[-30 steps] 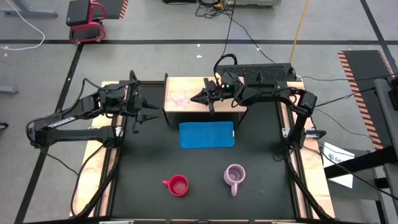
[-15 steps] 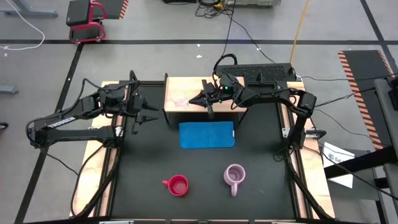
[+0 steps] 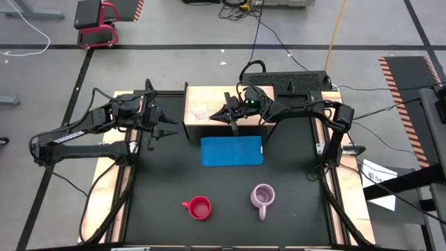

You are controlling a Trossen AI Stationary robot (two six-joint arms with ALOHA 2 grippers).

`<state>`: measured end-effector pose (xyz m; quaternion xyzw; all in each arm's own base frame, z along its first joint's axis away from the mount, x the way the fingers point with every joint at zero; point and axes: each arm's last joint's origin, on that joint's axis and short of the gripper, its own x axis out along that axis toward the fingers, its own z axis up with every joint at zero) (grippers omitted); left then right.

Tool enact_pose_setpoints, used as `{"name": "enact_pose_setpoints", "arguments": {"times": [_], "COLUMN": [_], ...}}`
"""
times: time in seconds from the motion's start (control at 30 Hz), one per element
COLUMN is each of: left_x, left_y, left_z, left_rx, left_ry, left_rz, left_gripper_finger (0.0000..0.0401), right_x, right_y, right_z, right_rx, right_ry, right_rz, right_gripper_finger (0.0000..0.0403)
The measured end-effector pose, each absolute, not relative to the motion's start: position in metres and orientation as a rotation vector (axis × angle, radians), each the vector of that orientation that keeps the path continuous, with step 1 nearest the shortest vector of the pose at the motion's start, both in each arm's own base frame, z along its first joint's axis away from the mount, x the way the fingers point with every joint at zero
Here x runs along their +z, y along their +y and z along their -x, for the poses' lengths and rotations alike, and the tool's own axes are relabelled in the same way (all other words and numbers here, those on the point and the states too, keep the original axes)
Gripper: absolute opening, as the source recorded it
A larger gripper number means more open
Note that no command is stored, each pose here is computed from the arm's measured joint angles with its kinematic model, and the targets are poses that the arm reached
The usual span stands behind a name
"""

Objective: Stack small to large cups/mugs on shelf
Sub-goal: Put the glass mug on the shelf

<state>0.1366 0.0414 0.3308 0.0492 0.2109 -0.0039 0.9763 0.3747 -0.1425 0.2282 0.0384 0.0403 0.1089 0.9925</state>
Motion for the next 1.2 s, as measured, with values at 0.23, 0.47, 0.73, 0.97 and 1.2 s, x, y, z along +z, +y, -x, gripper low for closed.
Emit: {"name": "enact_pose_setpoints", "arguments": {"times": [0.23,0.47,0.73,0.97,1.2], "left_x": [0.331,0.331,0.331,0.33,0.33], "left_y": [0.041,0.037,0.035,0.032,0.029], "left_z": [-0.137,-0.138,-0.139,-0.139,-0.139], "left_rx": [-0.013,-0.037,-0.05,-0.069,-0.085], "left_ry": [0.425,0.423,0.424,0.436,0.436], "left_rz": [-0.1,-0.105,-0.097,-0.09,-0.095], "left_gripper_finger": [0.0172,0.0172,0.0172,0.0172,0.0172], "right_x": [0.228,0.228,0.23,0.237,0.232], "right_y": [-0.137,-0.127,-0.129,-0.139,-0.151], "right_z": [-0.377,-0.38,-0.38,-0.37,-0.366], "right_rx": [0.232,0.259,0.219,0.175,0.144], "right_ry": [0.082,0.08,0.068,0.108,0.135], "right_rz": [-0.073,-0.056,-0.06,-0.064,-0.088], "right_gripper_finger": [0.0,0.0,0.0,0.0,0.0]}}
